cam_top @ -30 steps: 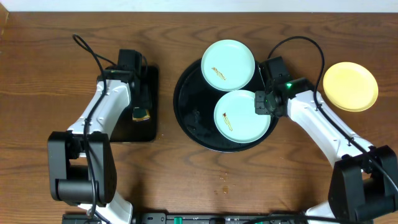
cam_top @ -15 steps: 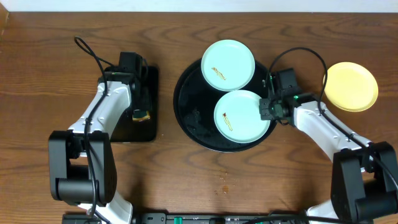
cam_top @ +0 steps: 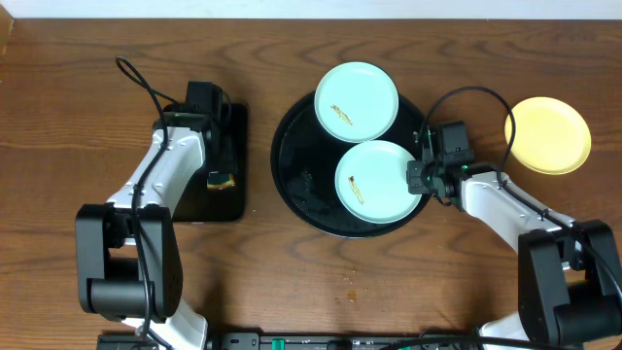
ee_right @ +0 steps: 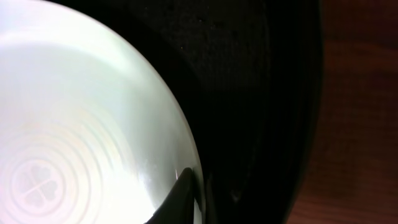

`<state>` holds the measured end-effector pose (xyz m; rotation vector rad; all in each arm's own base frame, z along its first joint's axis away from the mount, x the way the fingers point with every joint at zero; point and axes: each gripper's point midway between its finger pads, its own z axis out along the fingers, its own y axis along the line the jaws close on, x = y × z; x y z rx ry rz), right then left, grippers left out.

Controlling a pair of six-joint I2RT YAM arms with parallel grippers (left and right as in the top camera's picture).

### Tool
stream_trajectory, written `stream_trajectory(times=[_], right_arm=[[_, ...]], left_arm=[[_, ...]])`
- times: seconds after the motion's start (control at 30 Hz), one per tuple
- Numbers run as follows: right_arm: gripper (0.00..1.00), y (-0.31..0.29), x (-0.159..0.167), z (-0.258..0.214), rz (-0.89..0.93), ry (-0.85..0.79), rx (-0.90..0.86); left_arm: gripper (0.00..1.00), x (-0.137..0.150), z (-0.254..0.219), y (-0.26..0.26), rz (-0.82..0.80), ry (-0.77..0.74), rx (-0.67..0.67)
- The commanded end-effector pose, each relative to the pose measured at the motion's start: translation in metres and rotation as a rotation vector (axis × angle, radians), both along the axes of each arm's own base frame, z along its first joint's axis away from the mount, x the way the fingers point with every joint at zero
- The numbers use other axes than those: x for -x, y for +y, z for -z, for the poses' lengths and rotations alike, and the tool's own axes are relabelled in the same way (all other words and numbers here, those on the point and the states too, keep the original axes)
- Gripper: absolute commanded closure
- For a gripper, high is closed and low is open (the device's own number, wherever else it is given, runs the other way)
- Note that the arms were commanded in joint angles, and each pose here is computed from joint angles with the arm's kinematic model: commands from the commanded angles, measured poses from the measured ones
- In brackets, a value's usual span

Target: Clean dirty plates on tray and stack at the side

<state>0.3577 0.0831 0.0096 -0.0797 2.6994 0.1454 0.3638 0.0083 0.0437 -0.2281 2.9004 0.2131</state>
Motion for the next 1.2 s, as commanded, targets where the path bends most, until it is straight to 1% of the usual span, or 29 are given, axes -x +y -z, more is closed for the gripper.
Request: stream_trajectory(times=[0.0,0.13,0.2,0.3,0.33,0.4,0.47,0.53,0.6,0.63,0.73,0.87,1.03,1.17], right_arm=[[0.99,-0.002,0.006,0.006,0.144,0.043,-0.064],[0.99,-0.003,0.013,0.009,0.247,0.09,-0.105],[0.99,0.003,0.017,0.01,0.285,0.118,-0.154],[0.98,0.02,0.021,0.007,0.276,0.159,-0.254],[0.95,0.024,0.022,0.007,0.265,0.167,-0.276],[0.81,0.023,0.021,0.006,0.253,0.162,-0.27],[0.76,0.02,0.02,0.007,0.193,0.14,-0.228],[0.75,0.014,0.016,0.007,0.125,0.104,-0.16],[0.75,0.004,0.012,0.007,0.11,0.076,-0.091],[0.76,-0.001,0.011,0.008,0.115,0.068,-0.065],[0.85,-0.004,0.01,0.008,0.124,0.061,-0.046],[0.93,-0.004,0.009,0.007,0.123,0.055,-0.048],[0.92,0.0,0.007,0.007,0.109,0.038,-0.051],[0.91,0.009,0.006,0.006,0.057,0.019,-0.043]], left_arm=[[0.32,0.004,0.006,0.003,-0.01,0.023,-0.006],[0.32,0.005,0.006,0.003,-0.01,0.027,-0.006],[0.32,0.006,0.006,0.003,-0.01,0.03,-0.007],[0.32,0.006,0.006,0.003,-0.01,0.029,-0.007],[0.32,0.006,0.006,0.003,-0.01,0.029,-0.006],[0.32,0.006,0.006,0.003,-0.01,0.029,-0.007],[0.32,0.006,0.006,0.003,-0.01,0.029,-0.006],[0.32,0.006,0.006,0.003,-0.01,0.029,-0.006],[0.32,0.006,0.006,0.003,-0.01,0.029,-0.006],[0.32,0.006,0.006,0.003,-0.01,0.029,-0.006],[0.33,0.006,0.006,0.003,-0.01,0.029,-0.007],[0.33,0.006,0.007,0.003,-0.01,0.03,-0.007],[0.33,0.005,0.014,0.003,-0.012,0.011,-0.005],[0.32,0.001,0.026,0.001,-0.06,-0.044,0.019]])
